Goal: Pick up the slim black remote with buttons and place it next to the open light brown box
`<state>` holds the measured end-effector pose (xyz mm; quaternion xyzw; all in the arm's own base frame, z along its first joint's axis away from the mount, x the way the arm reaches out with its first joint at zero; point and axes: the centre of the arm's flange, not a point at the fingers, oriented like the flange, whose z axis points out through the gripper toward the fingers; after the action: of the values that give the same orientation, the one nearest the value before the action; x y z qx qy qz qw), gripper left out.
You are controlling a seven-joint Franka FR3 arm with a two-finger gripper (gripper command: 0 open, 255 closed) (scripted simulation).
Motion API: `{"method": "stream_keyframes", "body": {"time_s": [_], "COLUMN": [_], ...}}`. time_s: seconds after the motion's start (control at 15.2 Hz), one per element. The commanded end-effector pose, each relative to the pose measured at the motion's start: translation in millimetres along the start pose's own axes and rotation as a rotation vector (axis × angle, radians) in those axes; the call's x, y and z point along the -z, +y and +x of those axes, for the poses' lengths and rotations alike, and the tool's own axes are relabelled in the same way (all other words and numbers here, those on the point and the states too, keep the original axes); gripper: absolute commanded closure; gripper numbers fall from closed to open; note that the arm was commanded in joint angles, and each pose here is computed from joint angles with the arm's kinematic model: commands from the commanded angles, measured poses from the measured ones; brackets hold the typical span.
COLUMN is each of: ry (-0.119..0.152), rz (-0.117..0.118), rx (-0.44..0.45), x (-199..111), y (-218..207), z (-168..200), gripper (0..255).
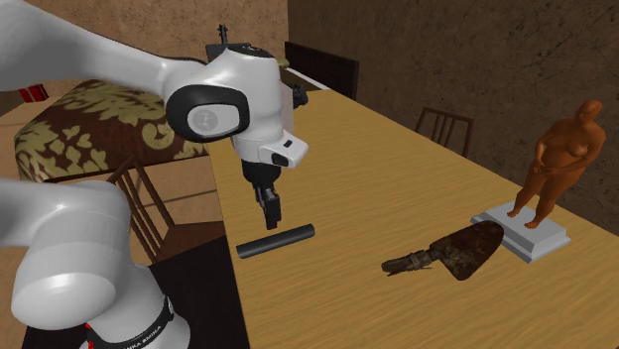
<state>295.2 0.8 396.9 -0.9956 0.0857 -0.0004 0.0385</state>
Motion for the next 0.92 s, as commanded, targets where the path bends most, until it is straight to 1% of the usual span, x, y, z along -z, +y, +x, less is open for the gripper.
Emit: {"method": "stream_keyframes", "body": {"time_s": [0.0, 0.07, 0.13, 0.59, 0.86], "ry": [0.003, 0.003, 0.002, 0.002, 0.002], "rz": [0.003, 0.005, 0.005, 0.005, 0.005], "rx": [-0.045, -0.066, -0.07, -0.07, -0.07], "x": [-26.2, -39.0, -41.6, -81.6, -81.6], "y": [8.5, 11.9, 12.6, 12.4, 12.4], "z": [-0.5, -1.4, -1.6, -1.5, -1.5], "gripper": [0, 0, 0, 0, 0]}}
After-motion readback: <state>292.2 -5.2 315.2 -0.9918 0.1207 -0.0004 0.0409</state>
